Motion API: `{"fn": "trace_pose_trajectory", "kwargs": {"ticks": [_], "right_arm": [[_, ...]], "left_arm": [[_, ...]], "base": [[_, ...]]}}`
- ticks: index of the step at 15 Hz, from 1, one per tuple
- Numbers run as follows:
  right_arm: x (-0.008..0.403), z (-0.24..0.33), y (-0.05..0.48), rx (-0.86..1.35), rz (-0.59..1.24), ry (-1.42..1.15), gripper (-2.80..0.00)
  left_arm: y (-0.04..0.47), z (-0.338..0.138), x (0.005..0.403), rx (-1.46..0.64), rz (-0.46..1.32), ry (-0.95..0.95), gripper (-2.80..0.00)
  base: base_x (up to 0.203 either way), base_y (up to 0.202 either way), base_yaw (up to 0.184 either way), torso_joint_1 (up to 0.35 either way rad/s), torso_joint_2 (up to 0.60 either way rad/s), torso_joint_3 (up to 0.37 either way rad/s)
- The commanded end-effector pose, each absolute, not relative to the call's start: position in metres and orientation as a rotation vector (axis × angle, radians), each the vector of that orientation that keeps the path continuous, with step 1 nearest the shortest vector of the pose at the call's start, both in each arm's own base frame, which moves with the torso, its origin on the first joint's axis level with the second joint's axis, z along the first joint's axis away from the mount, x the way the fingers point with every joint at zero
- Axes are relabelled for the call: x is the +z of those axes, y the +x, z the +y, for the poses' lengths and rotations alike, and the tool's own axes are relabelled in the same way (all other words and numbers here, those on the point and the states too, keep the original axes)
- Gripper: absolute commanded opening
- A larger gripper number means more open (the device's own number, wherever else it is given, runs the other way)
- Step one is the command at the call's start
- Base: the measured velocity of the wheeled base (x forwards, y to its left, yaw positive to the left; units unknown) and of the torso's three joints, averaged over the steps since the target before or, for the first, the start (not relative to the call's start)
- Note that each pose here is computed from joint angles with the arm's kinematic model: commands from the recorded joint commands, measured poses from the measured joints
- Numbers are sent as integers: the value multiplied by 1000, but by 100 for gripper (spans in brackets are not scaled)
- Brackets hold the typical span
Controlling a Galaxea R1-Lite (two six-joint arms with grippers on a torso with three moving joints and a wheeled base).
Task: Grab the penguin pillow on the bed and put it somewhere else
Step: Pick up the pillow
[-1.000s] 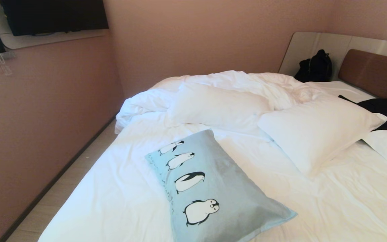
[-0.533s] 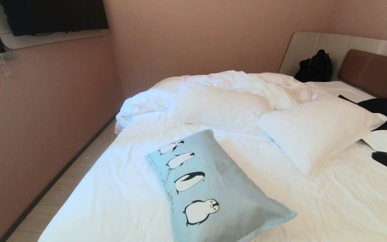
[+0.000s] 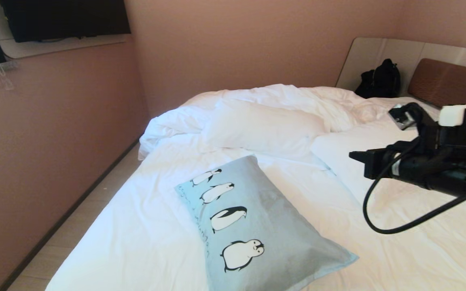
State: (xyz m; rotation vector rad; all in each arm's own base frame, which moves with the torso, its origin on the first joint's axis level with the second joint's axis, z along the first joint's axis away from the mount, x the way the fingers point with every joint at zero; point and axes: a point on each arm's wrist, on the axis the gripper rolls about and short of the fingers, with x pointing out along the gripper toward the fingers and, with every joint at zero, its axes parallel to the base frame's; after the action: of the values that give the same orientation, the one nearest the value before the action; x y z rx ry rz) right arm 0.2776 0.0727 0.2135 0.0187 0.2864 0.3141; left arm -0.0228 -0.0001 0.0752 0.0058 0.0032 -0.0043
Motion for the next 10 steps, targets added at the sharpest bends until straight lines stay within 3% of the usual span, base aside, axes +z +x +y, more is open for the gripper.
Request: {"fn": "trace_pose_trajectory", "kwargs": {"ticks": [1,10], "right_arm": [[191,95,304,356,321,18,-280],[90,186,357,413,385,-47,-280]], "left_arm": [[-23,0,75,-5,3,6,-280],[-23,0,75,-5,3,6,-280]], "base": [[0,0,0,0,0,0],[0,0,0,0,0,0]]}}
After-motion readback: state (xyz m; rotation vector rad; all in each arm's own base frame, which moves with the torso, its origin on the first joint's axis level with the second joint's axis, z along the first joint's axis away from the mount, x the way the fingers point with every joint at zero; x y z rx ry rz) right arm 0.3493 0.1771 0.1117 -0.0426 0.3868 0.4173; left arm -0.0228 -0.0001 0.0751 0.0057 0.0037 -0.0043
